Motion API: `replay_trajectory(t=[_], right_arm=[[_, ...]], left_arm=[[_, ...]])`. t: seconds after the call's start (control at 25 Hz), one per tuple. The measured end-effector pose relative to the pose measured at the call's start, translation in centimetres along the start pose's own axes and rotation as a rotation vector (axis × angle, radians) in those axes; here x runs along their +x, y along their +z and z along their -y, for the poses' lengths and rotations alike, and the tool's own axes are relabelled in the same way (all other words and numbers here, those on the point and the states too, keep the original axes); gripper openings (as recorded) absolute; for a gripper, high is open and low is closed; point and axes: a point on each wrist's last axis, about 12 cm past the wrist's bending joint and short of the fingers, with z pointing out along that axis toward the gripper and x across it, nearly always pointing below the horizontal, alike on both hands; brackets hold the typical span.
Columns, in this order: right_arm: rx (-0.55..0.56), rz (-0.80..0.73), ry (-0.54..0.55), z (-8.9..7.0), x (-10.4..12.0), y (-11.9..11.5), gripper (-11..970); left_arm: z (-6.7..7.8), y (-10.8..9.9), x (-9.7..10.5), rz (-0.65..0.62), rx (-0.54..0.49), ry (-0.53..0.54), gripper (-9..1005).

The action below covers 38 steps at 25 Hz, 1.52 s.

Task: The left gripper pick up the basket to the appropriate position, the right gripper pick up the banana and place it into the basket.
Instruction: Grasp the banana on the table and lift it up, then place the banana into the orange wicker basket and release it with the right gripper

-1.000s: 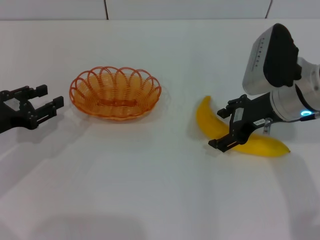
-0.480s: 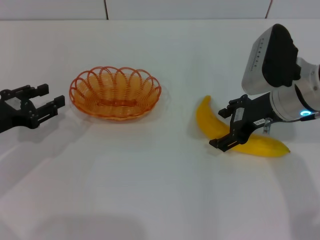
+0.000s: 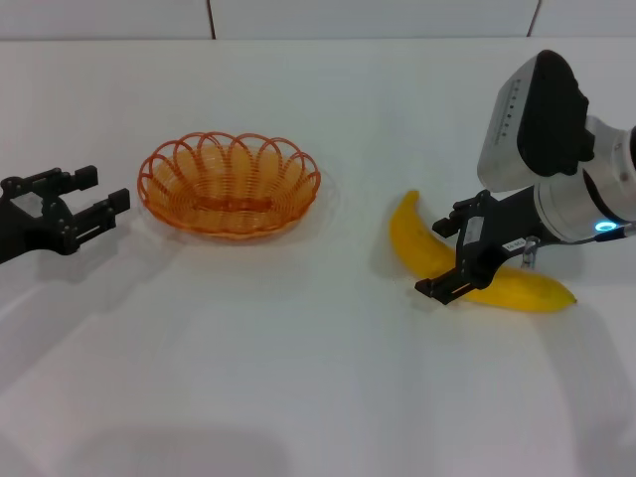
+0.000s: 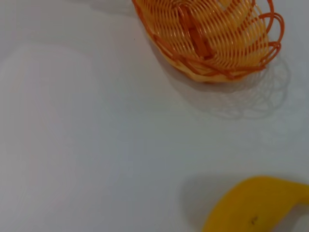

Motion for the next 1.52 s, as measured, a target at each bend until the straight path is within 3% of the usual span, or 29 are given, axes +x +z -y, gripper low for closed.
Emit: replay_trajectory(t=[0.24, 0.32, 0.56, 0.8, 1.16, 1.52], right_arm=[[0.001, -0.007, 0.005, 0.1, -0.1, 0.1, 888], [-0.004, -0.014, 0.008, 0.1, 0.0, 0.2, 777], [-0.007, -0.016, 0.014, 0.1, -0.2, 0.3, 605], [-0.003, -0.008, 0.011, 0.2, -0.5, 0.1, 511], [0.013, 0.029, -0.009, 0.2, -1.4, -0.5, 509], [-0.037, 0.278, -0.177, -1.1, -6.2, -1.7, 498]], left_arm=[[0.0, 0.0, 0.0, 0.000, 0.000, 0.001, 556], [0.0, 0.0, 0.0, 0.000, 0.000, 0.001, 556], [0.1, 0.0, 0.0, 0.001, 0.001, 0.002, 556], [0.2, 0.0, 0.3, -0.003, 0.003, -0.006, 556], [0.2, 0.0, 0.4, -0.004, 0.002, -0.007, 556], [0.2, 0.1, 0.4, -0.004, 0.003, -0.005, 556]])
